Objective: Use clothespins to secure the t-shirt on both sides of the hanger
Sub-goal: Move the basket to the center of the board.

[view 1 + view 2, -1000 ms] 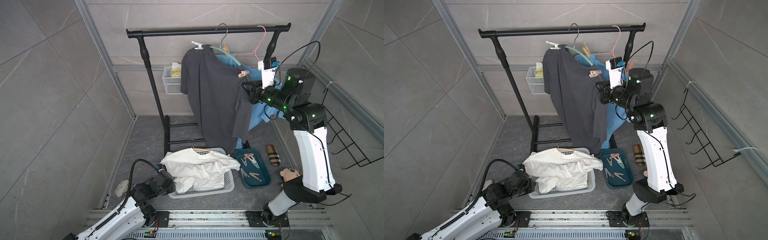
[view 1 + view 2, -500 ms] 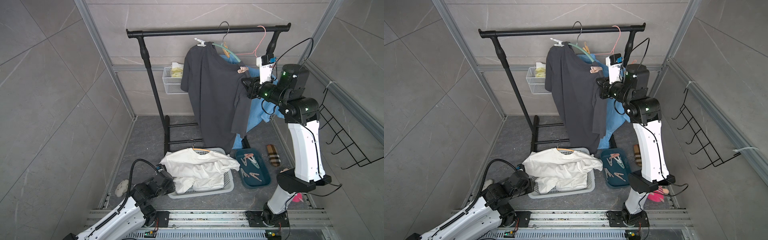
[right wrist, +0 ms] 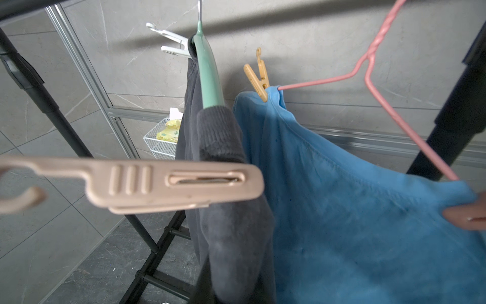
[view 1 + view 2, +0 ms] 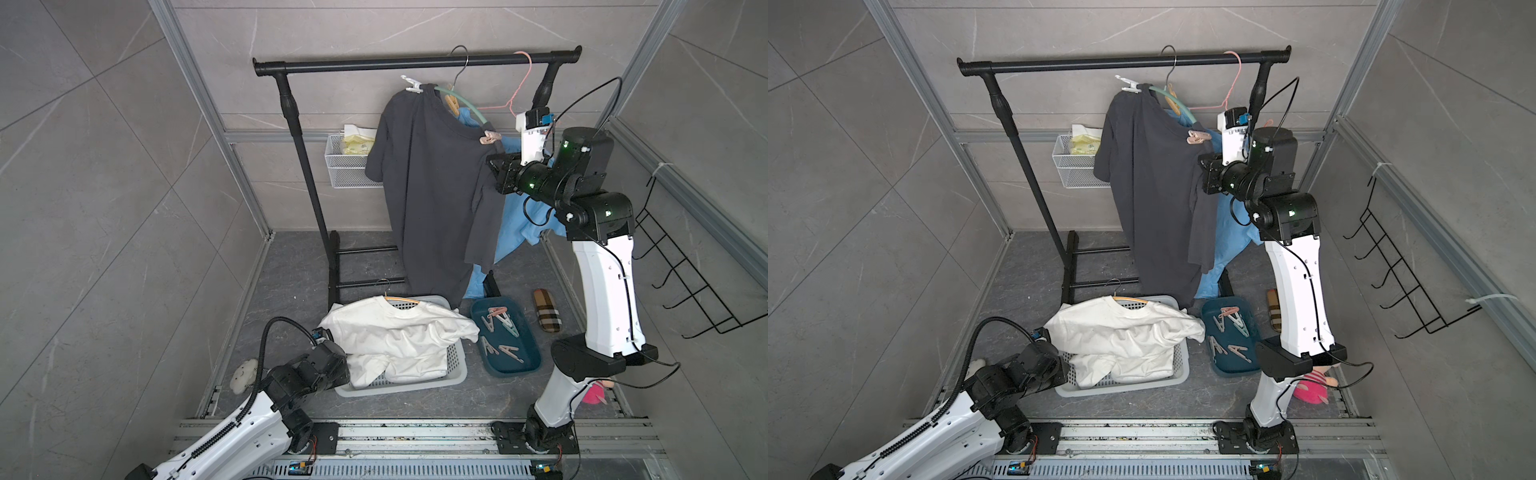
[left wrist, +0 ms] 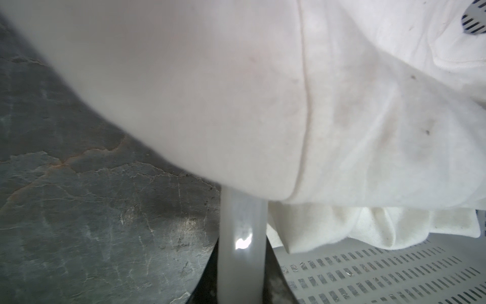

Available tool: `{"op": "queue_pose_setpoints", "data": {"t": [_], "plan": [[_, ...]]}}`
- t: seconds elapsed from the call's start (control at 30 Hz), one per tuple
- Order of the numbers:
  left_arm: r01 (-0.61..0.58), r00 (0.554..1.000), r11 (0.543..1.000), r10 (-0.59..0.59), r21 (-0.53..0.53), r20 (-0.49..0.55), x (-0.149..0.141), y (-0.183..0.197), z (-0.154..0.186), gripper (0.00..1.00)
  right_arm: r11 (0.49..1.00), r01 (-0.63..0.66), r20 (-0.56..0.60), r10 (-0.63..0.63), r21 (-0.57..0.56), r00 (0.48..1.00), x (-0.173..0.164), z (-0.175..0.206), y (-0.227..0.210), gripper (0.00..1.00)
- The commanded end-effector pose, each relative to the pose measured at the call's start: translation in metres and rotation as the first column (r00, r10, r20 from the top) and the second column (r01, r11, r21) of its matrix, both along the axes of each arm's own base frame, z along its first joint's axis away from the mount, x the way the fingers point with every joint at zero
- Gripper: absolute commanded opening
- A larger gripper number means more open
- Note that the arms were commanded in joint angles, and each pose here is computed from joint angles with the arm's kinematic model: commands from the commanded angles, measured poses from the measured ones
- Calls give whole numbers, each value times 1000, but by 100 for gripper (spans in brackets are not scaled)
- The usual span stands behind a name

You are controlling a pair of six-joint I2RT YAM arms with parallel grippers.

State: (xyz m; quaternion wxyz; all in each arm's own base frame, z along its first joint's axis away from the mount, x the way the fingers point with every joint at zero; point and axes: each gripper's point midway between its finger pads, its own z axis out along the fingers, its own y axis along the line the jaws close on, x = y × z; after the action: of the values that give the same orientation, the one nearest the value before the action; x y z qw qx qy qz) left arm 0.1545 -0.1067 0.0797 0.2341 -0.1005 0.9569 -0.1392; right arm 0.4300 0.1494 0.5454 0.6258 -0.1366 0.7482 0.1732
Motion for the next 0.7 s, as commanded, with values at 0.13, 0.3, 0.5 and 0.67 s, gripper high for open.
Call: {"op": "queue_pose_setpoints", "data": {"t": [0.13, 0.3, 0.5, 0.67], "plan": [[-7, 1000, 995, 5, 99, 20, 7, 11, 11, 22, 998, 28, 167, -37, 57, 985, -22, 54, -13, 11], [-17, 999, 994, 12, 106, 49, 8, 16, 21, 49, 998, 14, 165, -24, 62, 986, -27, 55, -12, 34], [-31, 991, 997, 21, 71, 129, 10, 21, 44, 70, 997, -9, 184, -6, 83, 983, -45, 66, -13, 53], [-31, 977, 997, 15, 74, 211, 13, 29, 70, 75, 996, -18, 191, 1, 87, 982, -64, 70, -17, 64]]}}
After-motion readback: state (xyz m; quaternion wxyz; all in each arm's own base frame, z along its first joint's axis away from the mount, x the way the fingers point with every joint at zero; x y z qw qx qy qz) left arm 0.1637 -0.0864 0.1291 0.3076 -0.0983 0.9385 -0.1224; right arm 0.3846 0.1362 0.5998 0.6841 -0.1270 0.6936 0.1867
